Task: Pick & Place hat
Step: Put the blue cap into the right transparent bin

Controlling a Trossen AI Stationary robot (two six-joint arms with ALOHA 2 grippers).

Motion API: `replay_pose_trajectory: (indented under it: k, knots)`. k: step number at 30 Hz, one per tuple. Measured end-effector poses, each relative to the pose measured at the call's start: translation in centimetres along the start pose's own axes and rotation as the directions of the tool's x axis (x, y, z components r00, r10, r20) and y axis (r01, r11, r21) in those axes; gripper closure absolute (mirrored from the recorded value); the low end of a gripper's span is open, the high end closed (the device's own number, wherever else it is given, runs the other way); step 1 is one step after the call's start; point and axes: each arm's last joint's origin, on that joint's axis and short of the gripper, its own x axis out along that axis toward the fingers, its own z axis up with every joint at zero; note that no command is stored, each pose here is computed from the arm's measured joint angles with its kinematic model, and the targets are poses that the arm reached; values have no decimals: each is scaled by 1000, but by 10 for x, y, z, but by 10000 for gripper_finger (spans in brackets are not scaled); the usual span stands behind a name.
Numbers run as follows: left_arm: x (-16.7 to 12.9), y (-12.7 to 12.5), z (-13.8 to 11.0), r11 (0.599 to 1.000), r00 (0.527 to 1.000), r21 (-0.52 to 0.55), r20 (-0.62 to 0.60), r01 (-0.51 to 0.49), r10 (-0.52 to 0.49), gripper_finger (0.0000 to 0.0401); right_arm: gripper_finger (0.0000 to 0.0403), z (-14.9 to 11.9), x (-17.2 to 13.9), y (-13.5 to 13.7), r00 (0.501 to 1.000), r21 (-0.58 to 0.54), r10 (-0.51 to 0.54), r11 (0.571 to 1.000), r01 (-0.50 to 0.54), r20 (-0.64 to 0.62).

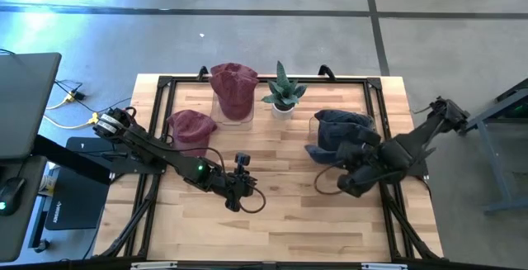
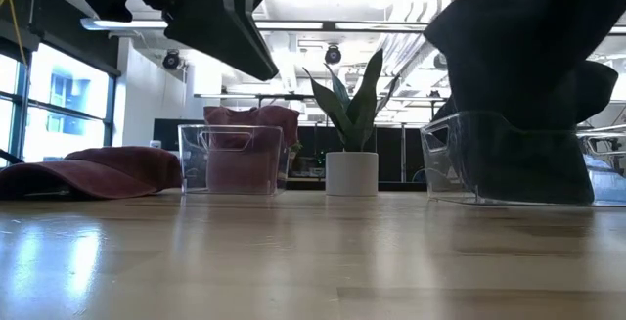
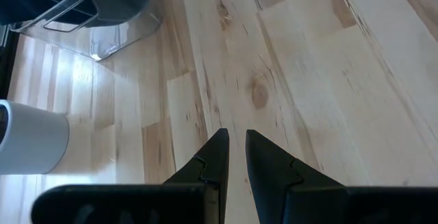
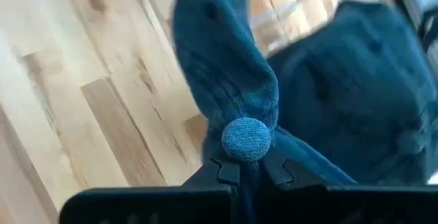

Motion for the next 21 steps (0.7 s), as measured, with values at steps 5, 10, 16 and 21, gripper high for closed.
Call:
replay_pose_trajectory:
  k: [5,10,16,21]
  knots:
    - [0,0,-1,1000,1000,-11,-10,1,-1,355,402,-5,20,-4,993,138,-21,990,38,-119]
    - [0,0,-1,1000,1000,-15,-14,0,0,355,402,-8,38,-8,986,229,-109,964,137,-130]
    - [0,2,2,998,998,-33,15,-56,57,355,403,7,33,-23,985,275,-171,947,167,-8]
    - [3,11,10,992,991,-76,87,-96,103,355,402,9,27,-41,987,331,-158,932,147,7]
